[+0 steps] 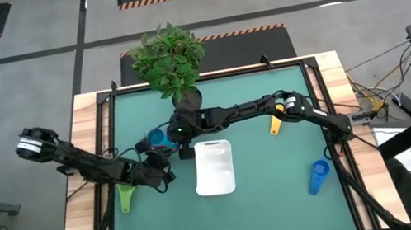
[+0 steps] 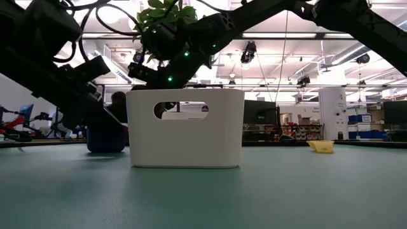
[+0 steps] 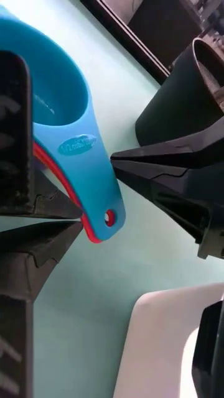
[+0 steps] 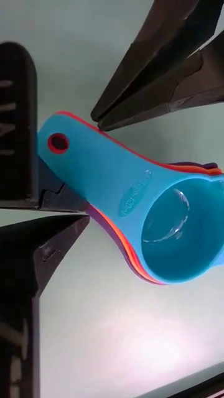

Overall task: Nest measuring cups in basket
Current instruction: Stack the light blue measuring cup on top of the red measuring cup, then stack the green measuring cup on top of the light blue measuring cup

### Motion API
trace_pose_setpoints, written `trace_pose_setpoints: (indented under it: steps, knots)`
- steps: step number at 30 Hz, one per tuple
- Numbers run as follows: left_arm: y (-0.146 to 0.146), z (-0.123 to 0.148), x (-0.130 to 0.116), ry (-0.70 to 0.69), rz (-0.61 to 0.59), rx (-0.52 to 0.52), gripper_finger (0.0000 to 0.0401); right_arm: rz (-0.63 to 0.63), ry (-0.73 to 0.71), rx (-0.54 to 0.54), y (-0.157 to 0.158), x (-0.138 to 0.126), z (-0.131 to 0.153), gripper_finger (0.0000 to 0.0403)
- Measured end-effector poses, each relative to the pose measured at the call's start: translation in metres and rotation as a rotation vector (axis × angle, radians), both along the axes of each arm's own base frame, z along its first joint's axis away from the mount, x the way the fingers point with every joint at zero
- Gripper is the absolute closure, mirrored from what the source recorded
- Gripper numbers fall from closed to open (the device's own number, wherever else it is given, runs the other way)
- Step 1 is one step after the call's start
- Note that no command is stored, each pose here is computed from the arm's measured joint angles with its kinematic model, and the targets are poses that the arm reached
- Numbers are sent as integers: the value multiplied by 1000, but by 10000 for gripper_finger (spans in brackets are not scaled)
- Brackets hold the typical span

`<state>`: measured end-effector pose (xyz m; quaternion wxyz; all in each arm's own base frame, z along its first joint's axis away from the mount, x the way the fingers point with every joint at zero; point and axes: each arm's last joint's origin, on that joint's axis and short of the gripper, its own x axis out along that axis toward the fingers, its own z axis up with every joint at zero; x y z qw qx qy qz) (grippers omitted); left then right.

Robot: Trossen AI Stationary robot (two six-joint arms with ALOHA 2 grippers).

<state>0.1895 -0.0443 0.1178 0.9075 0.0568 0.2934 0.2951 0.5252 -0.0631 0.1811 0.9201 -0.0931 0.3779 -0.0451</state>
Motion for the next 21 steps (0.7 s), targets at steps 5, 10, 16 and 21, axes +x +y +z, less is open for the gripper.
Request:
trace_pose_setpoints:
  steps: [5,10,16,21]
  knots:
    - [0,1,0,-4,-6,-7,401,-6,-3,-6,0,-1,3,394]
    - [-7,18,5,-10,-100,-96,401,2,-9,-12,3,-7,23,394]
    - [-17,67,6,75,-176,-191,401,39,45,-22,17,-23,52,394]
    - [-22,113,-2,148,-133,-328,401,92,83,-38,38,-39,79,394]
